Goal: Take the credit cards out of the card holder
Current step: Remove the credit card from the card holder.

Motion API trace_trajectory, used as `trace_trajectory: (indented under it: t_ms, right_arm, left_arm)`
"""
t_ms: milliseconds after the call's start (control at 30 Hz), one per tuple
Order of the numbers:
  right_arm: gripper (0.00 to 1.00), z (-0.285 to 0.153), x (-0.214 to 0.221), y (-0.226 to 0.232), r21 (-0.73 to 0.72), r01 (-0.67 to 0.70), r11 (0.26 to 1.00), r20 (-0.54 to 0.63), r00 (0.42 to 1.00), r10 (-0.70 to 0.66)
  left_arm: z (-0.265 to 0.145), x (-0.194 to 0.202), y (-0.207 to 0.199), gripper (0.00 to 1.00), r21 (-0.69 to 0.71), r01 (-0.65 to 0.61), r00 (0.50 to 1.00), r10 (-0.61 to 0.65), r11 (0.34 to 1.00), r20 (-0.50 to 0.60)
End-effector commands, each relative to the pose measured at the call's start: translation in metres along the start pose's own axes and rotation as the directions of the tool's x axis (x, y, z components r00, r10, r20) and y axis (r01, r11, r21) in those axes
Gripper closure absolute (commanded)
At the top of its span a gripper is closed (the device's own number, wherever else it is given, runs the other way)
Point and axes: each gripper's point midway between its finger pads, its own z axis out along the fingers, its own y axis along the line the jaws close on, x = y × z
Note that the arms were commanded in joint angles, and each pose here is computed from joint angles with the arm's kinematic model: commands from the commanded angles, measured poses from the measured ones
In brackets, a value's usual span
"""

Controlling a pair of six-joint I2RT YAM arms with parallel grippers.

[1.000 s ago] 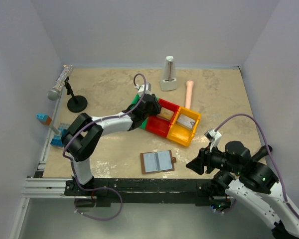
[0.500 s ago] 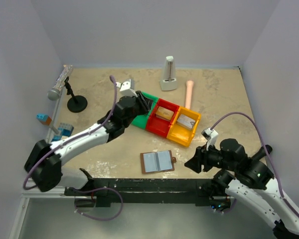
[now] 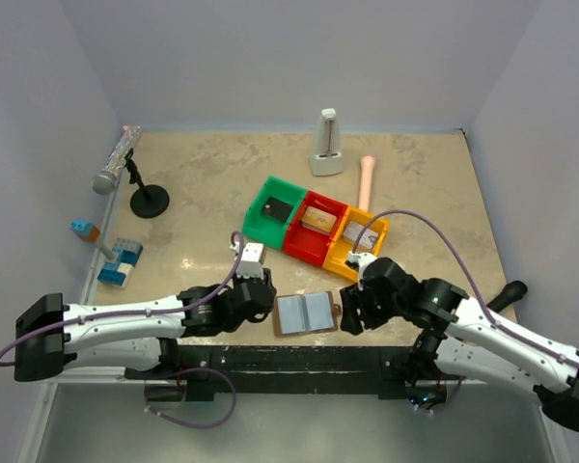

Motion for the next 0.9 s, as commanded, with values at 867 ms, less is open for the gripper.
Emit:
trace_trajectory:
  t_ms: [867]
  right_arm:
    - [0.30,0.070,-0.049,-0.026,0.421,-0.032,0.907,-0.061,0.996,0.064]
  left_arm:
    - [-0.035,0.050,0.055,0.50,0.137,0.329,0.944,-0.323,0.934,-0.062]
